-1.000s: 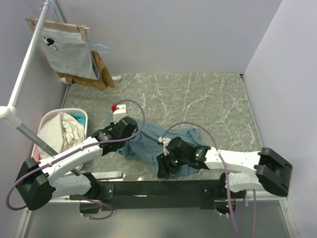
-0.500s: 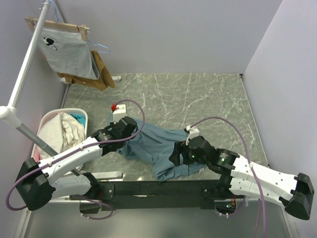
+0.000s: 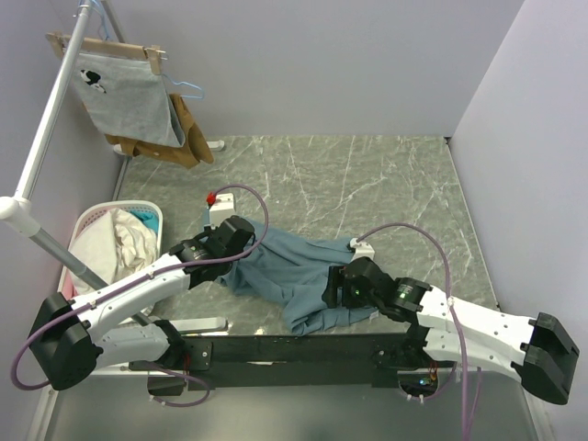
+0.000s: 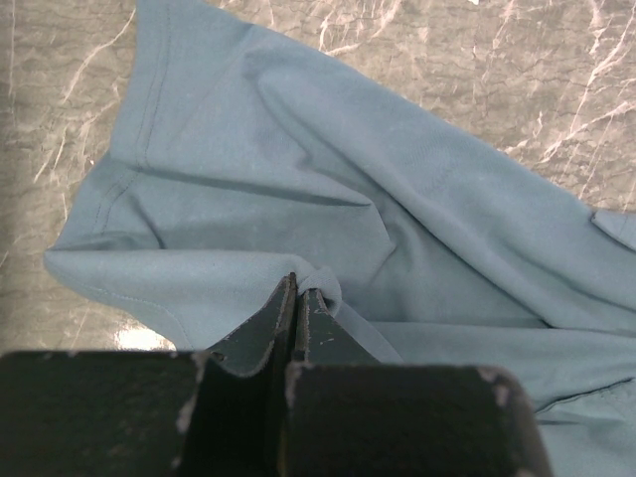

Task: Fold and stack the t-shirts
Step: Flatten out the tshirt

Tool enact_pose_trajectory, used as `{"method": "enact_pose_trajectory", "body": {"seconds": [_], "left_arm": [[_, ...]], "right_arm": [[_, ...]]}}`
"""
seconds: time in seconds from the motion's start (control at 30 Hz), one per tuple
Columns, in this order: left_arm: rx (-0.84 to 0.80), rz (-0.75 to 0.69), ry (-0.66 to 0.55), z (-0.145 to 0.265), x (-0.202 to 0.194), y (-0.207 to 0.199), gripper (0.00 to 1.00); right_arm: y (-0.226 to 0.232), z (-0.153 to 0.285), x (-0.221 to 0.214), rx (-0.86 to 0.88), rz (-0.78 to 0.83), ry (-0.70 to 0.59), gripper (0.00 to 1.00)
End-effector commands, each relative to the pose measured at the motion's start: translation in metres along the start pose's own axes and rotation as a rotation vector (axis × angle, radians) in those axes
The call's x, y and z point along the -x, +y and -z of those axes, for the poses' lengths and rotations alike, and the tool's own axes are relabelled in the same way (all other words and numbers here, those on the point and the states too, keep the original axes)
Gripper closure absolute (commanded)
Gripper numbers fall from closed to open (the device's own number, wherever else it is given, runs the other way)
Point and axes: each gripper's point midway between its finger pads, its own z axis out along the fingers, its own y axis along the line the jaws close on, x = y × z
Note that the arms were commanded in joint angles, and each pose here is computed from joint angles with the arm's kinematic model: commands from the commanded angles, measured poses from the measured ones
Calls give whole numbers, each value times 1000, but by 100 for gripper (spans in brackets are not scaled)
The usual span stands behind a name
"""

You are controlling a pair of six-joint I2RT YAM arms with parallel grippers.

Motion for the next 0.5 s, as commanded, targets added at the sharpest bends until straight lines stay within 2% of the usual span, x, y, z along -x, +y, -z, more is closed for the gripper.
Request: {"method": "enact_pose_trajectory", "body": {"seconds": [0.0, 0.03, 0.1, 0.13, 0.2, 0.23, 0.27, 0.33, 0.47], "left_arm": [[-28, 12, -25, 4, 11, -5, 98], [-25, 10, -24, 4, 11, -4, 98], [-21, 11, -27, 4, 11, -3, 98], [-22, 12, -28, 4, 11, -3, 98], [-28, 11, -29, 5, 11, -4, 98], [-27, 12, -29, 5, 12, -4, 98], [-27, 13, -29, 5, 12, -4, 98], [-19, 8, -26, 5, 11, -2, 99], [2, 16, -52, 12, 22, 4, 99]], "right_arm": [[14, -8, 10, 84, -24, -39, 22], [16, -8, 10, 99, -22, -39, 24], [23, -7, 13, 138, -8, -43, 38], [25, -5, 14, 150, 0, -45, 56], [29, -2, 20, 166, 15, -58, 73], [30, 0, 23, 171, 29, -68, 91], [34, 5, 31, 180, 29, -97, 100], [33, 13, 41, 172, 31, -129, 100], [29, 61, 89, 118, -4, -313, 100]]}}
